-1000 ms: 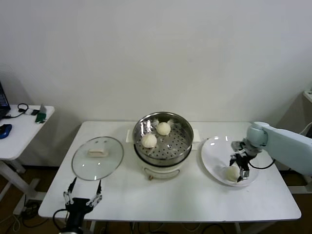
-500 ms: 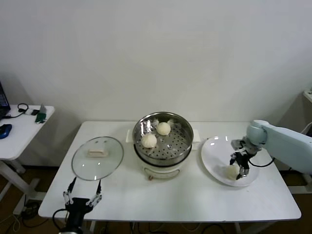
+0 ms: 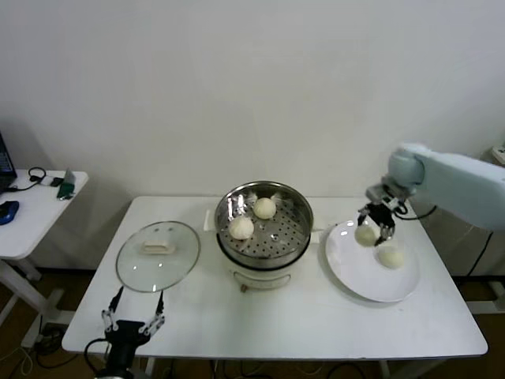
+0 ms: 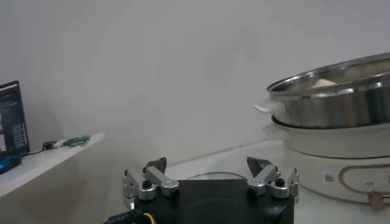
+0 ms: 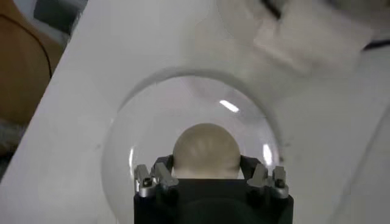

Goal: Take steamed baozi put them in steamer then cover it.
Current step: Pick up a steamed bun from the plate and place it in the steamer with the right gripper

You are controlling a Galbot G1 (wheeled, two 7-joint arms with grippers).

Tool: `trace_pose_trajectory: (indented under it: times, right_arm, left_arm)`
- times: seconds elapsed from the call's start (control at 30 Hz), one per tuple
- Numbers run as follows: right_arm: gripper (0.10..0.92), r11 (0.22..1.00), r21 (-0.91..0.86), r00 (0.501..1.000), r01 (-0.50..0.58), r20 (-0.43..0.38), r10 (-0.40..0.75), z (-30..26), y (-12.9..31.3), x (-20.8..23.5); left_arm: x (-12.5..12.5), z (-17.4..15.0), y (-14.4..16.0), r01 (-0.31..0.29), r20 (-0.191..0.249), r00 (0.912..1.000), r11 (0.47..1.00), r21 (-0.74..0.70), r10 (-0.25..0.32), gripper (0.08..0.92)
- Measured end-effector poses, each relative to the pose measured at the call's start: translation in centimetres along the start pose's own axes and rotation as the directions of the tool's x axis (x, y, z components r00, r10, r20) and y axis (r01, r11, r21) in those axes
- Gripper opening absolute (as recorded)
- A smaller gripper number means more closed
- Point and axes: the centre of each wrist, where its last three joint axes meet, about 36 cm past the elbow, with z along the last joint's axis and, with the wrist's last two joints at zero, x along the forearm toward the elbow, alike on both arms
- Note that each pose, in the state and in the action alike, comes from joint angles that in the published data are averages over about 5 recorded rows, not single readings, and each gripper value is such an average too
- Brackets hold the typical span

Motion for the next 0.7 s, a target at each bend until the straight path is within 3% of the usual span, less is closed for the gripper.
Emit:
trace_pose_trajectory:
  times: [0.33, 0.7]
  right_arm:
    - [0.712, 0.929, 0.369, 0.999, -0.02, -0.033, 0.035, -8.6, -5.0, 6.3]
    - [0.712, 0.738, 0.675, 0.997, 0.025, -0.066, 0.027, -19.0, -10.4, 4.7]
  left_arm:
    - [-0.2, 0.1, -0.1, -0.006, 0.0, 1.0, 1.0, 0.003, 0.006, 0.823]
    - [0.3, 0.4, 0.5, -0.002, -0.013, 0.9999, 1.0, -0.014, 0.002, 0.823]
